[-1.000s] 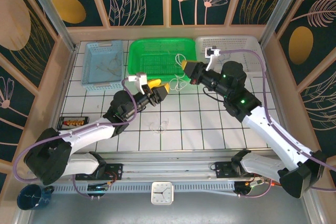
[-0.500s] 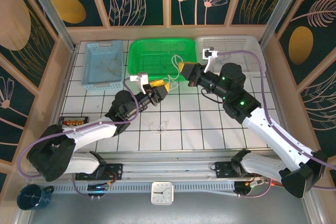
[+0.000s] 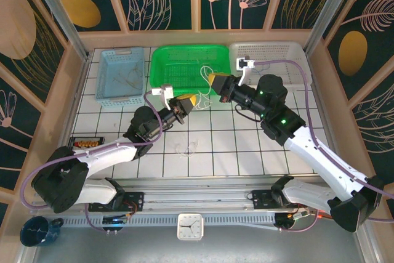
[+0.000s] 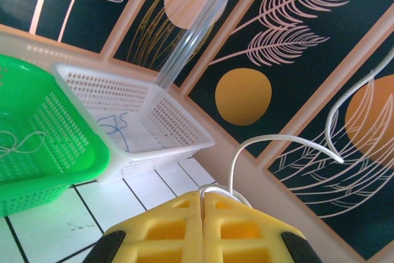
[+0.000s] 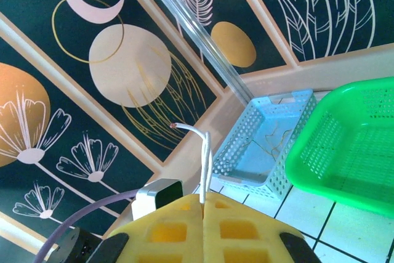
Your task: Untangle the cables
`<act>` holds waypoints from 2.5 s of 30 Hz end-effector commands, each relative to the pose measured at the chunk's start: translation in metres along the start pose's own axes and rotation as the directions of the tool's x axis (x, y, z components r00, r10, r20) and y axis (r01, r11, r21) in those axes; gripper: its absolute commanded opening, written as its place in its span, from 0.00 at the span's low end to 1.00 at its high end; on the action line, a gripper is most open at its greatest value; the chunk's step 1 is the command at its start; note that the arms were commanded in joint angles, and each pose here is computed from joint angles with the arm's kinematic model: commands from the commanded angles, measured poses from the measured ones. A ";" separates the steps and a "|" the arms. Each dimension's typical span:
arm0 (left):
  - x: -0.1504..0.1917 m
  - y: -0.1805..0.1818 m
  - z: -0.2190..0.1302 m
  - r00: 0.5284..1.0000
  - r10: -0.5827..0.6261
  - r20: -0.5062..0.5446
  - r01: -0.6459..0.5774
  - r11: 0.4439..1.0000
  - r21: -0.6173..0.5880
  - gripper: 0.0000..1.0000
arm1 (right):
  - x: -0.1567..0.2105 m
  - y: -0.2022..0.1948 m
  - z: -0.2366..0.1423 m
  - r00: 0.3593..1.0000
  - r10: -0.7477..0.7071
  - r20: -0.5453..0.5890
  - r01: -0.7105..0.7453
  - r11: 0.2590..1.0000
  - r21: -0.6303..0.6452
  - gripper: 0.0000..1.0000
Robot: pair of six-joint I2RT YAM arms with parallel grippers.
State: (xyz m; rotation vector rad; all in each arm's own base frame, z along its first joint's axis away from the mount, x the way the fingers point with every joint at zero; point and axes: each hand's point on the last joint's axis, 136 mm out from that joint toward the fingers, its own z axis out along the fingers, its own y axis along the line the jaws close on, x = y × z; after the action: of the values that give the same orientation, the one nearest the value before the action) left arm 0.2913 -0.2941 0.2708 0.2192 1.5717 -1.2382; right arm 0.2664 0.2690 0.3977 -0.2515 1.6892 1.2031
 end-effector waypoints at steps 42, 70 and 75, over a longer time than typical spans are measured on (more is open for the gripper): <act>0.021 0.014 -0.016 0.978 0.184 -0.095 -0.190 0.980 -0.058 0.82 | -0.056 -0.077 -0.006 0.998 -0.050 0.040 0.046 0.993 0.106 0.00; 0.000 -0.020 0.067 0.901 0.397 -0.177 -0.378 0.916 0.131 0.37 | -0.047 0.035 0.018 0.993 -0.115 0.031 0.118 0.989 -0.086 0.00; 0.018 -0.010 0.055 0.919 0.348 -0.188 -0.329 0.936 0.124 0.24 | -0.083 0.048 0.007 0.979 -0.144 0.145 0.154 0.986 -0.060 0.00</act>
State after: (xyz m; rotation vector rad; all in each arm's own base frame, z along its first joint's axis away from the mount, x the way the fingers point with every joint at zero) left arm 0.3173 -0.3495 0.2725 0.6843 1.5931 -0.9795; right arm 0.2823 0.2821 0.4478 -0.3609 1.6203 1.1759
